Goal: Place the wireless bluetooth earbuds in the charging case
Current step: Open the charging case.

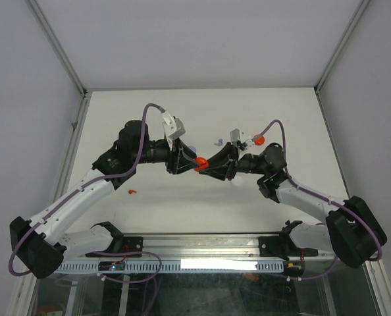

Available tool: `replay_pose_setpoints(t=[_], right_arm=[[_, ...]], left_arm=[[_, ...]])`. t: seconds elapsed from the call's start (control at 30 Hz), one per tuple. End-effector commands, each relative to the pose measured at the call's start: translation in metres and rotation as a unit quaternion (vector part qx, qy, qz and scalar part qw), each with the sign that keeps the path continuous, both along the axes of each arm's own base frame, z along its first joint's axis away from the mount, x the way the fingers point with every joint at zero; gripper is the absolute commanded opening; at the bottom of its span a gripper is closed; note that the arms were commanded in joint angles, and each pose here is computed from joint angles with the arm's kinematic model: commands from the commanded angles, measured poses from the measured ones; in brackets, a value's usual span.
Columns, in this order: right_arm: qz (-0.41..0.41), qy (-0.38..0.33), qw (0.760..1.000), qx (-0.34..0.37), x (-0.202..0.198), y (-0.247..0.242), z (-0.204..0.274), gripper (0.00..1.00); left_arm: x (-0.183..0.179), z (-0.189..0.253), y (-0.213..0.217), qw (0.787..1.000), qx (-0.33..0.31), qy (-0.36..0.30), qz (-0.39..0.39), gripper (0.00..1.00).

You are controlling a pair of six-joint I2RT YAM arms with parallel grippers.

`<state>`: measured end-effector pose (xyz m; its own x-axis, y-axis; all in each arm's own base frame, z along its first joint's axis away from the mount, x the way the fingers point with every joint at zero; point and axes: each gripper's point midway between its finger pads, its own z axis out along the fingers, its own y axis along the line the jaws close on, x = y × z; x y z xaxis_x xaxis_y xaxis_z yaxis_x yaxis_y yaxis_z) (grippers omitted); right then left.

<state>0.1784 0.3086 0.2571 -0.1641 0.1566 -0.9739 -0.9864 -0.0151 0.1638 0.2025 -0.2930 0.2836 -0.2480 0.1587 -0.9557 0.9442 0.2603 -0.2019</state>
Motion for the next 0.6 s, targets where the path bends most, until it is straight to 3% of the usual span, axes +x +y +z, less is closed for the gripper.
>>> replay_pose_setpoints(t=[0.0,0.43,0.57], right_arm=[[0.022,-0.066,0.997,0.026,-0.015,-0.003,0.021,0.0],[0.019,-0.078,0.996,0.027,-0.016,-0.003,0.019,0.0],[-0.009,-0.073,0.997,0.019,-0.006,-0.004,0.015,0.0]], left_arm=[[0.013,0.023,0.002,0.998,-0.026,-0.037,0.032,0.41],[0.015,0.024,0.005,0.998,-0.029,-0.03,0.046,0.46],[0.014,0.028,0.008,0.998,-0.035,-0.029,0.054,0.61]])
